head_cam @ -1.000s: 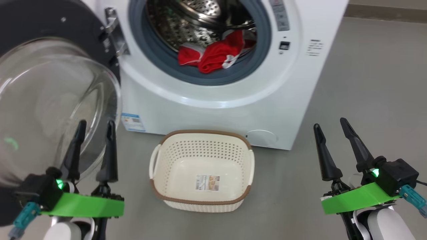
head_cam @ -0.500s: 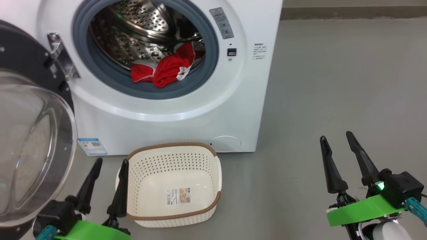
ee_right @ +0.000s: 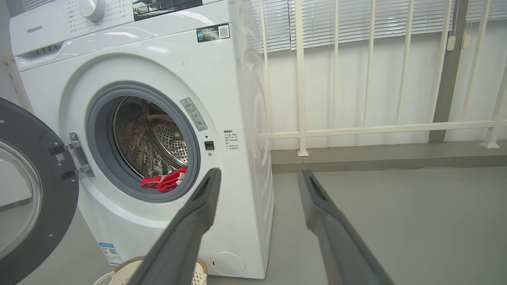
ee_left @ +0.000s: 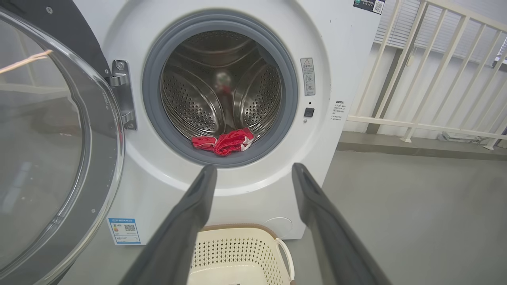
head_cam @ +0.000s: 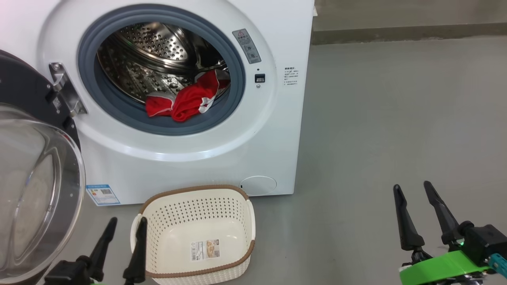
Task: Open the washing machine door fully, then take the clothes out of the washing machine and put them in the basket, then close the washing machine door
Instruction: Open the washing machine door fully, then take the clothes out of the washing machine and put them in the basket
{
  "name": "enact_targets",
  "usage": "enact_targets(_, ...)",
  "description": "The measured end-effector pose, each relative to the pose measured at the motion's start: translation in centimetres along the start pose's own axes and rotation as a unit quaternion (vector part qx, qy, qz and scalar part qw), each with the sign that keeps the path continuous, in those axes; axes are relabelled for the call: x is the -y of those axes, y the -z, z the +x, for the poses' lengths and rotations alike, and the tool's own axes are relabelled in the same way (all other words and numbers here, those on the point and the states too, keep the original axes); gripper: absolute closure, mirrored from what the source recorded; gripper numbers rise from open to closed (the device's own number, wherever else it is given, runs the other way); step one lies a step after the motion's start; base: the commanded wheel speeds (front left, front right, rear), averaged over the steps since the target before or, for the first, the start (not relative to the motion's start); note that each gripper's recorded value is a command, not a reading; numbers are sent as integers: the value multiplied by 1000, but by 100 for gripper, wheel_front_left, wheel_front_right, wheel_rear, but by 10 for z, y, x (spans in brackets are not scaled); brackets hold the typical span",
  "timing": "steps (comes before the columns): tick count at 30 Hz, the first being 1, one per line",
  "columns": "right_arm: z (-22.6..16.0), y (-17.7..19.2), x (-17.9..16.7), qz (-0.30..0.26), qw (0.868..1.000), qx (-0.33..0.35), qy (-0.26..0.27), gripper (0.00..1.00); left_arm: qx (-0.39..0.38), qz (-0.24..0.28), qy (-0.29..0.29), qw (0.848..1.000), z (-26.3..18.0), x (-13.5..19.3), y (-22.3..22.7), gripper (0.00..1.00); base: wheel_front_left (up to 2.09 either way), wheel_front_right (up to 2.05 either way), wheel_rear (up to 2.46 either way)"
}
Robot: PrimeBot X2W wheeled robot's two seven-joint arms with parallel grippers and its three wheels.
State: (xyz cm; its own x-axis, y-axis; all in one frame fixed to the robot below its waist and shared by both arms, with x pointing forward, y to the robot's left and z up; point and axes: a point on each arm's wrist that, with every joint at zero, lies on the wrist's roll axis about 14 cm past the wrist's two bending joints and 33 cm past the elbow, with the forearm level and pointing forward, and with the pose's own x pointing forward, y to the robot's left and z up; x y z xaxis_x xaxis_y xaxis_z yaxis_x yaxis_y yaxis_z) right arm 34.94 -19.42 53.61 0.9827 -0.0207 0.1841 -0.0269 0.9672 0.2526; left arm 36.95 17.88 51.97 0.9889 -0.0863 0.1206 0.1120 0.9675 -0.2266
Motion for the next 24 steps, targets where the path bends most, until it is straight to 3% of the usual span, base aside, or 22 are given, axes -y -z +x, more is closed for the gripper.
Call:
enact_targets(14, -11, -7, 22, -7, 999, 9, 34, 0, 5, 11, -10, 1000, -9, -9, -5, 0, 0, 0, 0)
enact_targets(24, -10, -7, 19, -7, 1000, 9, 29, 0, -1, 20, -13, 1000, -10, -12, -2, 0, 0, 0, 0)
